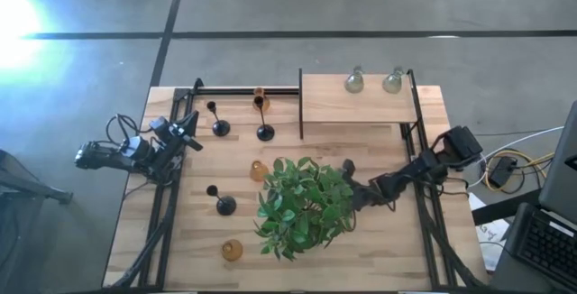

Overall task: Pick & Place candle stick holders
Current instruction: Put the transparent glass candle holder on the shelf

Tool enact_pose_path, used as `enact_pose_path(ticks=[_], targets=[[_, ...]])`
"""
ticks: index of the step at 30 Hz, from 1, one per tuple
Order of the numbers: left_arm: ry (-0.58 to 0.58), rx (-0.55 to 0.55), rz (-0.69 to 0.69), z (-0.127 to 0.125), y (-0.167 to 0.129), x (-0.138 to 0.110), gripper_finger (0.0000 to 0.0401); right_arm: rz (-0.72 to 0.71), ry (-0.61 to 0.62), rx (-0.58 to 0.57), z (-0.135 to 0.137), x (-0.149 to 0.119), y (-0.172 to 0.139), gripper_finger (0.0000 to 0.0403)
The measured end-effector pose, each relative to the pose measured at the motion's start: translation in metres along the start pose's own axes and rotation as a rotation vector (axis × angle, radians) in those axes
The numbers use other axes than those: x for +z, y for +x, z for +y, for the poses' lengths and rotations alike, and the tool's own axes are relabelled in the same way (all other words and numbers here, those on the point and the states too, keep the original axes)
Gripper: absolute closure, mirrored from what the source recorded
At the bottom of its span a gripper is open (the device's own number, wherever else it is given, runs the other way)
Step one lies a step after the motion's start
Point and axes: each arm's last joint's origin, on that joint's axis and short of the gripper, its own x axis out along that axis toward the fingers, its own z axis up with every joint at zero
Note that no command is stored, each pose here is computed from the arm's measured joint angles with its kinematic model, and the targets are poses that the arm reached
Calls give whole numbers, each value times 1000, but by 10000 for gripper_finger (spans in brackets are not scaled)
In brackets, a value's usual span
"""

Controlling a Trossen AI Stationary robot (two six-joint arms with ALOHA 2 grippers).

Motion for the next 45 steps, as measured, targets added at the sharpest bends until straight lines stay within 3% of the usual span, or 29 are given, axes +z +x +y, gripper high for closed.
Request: enact_pose_path(ticks=[10,17,27,34,40,45], targets=[[7,0,3,0,0,-1,389,15,-7,38,-3,11,12,215],[7,0,3,0,0,-1,389,3,4,24,-4,17,17,273],[8,0,4,0,0,-1,389,-7,29,74,-2,27,12,276],[8,-1,4,0,0,-1,389,-110,58,72,-12,84,-19,276],[9,0,4,0,0,-1,389,-68,49,-53,-45,151,-54,276],[8,0,4,0,0,-1,389,-92,24,-109,-72,185,-66,276]])
